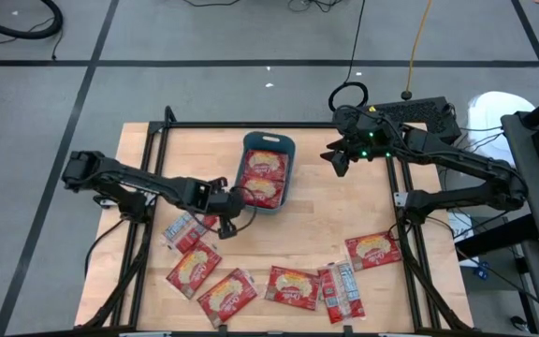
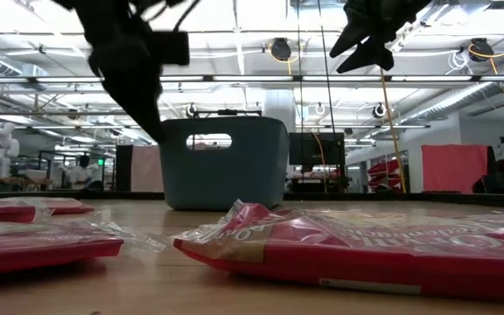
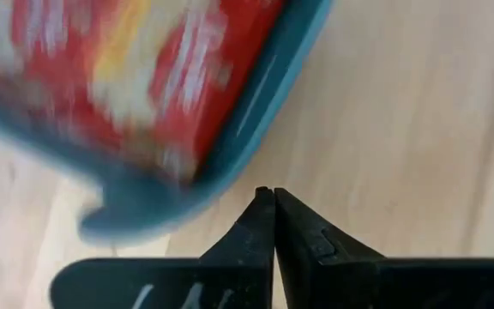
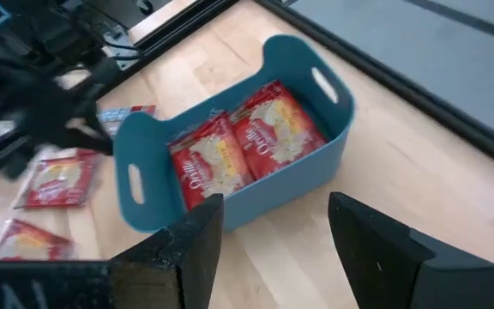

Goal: Sort popcorn bags into baskets
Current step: Adjust the blue bin, then put the red popcorn bag into the blue bin

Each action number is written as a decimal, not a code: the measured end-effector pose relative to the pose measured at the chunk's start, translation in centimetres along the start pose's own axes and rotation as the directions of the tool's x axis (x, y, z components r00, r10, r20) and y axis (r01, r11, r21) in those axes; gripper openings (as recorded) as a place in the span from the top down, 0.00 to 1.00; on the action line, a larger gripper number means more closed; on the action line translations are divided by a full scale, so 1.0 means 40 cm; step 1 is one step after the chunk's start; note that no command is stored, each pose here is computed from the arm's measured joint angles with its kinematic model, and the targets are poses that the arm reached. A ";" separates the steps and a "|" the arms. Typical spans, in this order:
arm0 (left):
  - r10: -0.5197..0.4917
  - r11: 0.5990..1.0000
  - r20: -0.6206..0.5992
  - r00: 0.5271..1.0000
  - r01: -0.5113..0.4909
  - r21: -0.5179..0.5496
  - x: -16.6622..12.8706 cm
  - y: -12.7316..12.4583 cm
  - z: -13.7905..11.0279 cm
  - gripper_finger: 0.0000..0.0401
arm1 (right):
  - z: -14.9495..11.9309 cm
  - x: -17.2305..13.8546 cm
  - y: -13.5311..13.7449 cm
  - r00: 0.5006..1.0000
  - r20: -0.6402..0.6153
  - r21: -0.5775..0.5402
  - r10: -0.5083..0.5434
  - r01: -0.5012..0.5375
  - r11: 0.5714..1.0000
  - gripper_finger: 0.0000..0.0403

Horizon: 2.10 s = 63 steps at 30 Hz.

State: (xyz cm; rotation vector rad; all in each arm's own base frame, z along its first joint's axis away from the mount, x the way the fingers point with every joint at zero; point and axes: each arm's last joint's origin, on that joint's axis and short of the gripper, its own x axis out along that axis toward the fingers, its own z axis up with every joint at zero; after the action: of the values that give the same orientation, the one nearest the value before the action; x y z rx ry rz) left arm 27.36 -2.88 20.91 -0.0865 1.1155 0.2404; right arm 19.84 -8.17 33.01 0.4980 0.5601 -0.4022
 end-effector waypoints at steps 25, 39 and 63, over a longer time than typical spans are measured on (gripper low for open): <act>-0.049 0.995 0.237 0.970 0.067 -0.068 0.073 0.072 0.014 0.94 | -0.031 0.000 0.015 0.994 -0.106 -0.018 0.004 -0.006 1.000 0.50; -0.134 0.955 0.112 0.985 0.158 -0.252 0.073 0.041 -0.019 0.94 | -0.086 -0.059 0.024 0.964 -0.265 0.121 0.035 -0.003 0.993 0.50; -0.255 0.842 0.110 0.961 0.277 -0.463 0.041 -0.100 -0.060 0.94 | -0.259 -0.079 0.145 0.836 -0.548 0.152 -0.036 0.142 0.978 0.50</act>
State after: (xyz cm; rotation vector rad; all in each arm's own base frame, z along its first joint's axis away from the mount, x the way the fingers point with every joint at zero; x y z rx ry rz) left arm 26.85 -6.97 18.19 -0.6713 0.9664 0.2605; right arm 16.07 2.85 29.18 0.7796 1.1092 -0.4046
